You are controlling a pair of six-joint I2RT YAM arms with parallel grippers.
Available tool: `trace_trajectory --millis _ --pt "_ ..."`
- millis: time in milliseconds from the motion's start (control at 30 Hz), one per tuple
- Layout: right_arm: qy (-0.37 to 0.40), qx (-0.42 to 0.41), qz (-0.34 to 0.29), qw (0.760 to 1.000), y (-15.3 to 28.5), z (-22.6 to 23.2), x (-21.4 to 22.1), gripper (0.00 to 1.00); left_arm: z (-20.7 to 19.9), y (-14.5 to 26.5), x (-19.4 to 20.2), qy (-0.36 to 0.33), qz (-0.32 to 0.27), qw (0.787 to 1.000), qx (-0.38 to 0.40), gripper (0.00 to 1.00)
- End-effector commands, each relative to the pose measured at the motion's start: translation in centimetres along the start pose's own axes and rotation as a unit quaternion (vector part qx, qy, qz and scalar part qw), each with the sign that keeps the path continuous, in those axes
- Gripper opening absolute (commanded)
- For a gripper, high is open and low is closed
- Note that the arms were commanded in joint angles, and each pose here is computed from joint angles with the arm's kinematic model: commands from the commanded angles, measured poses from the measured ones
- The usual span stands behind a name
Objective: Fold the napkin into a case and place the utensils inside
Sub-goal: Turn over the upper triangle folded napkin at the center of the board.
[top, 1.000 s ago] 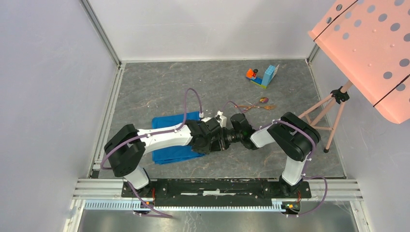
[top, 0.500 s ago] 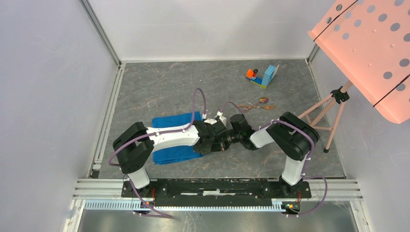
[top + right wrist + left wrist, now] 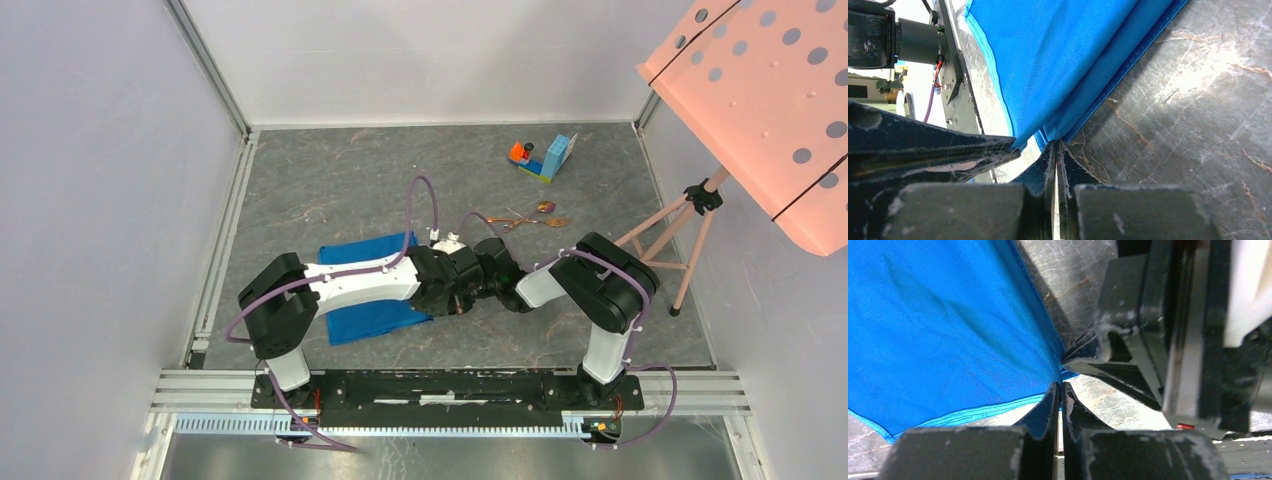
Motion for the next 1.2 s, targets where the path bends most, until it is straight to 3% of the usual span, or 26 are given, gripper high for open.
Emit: trace_trajectory --millis 0,233,433,600,800,1000,1100,1167 --pt "0.005 0.004 0.004 1.000 -0.2 -0.4 0.7 0.03 -1.2 -0.3 -1.0 0.004 -0.011 1.000 0.005 0.06" --pt "-0.001 0.009 0.000 1.000 0.0 -0.5 0.8 0.06 -1.3 -0.4 -0.6 -0.003 -0.004 1.000 0.003 0.15" --pt "-0.014 0.033 -0.007 0.999 1.5 -1.0 1.1 0.18 0.1 2.7 0.3 0.013 -0.017 1.000 0.022 0.38" --pt "0.009 0.055 -0.008 0.998 2.9 -1.0 1.3 0.45 3.2 7.0 0.4 0.050 -0.066 0.995 0.046 0.55" --pt "0.027 0.045 -0.019 0.998 2.9 0.2 0.2 0.66 10.1 7.9 -0.1 0.160 -0.123 0.971 0.127 0.69" --pt "0.031 0.075 0.007 0.997 0.1 0.1 -0.1 0.68 17.7 6.3 -0.6 0.277 -0.159 0.934 0.161 0.73" --pt "0.018 0.126 -0.002 0.992 0.6 -1.4 0.8 0.56 20.4 5.2 -1.0 0.320 -0.172 0.917 0.165 0.73" --pt "0.012 0.149 -0.011 0.989 1.3 -2.1 1.6 0.42 22.1 3.8 -1.3 0.351 -0.175 0.905 0.164 0.72"
Point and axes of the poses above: each gripper's point midway between its finger pads, its own y axis back along the fingers, its own z axis along the line the jaws close on, x = y × z, the point moved 6 cm from there along y, back along the fingers, and after that the axes turned 14 degrees about -y, right-handed, at the moved point
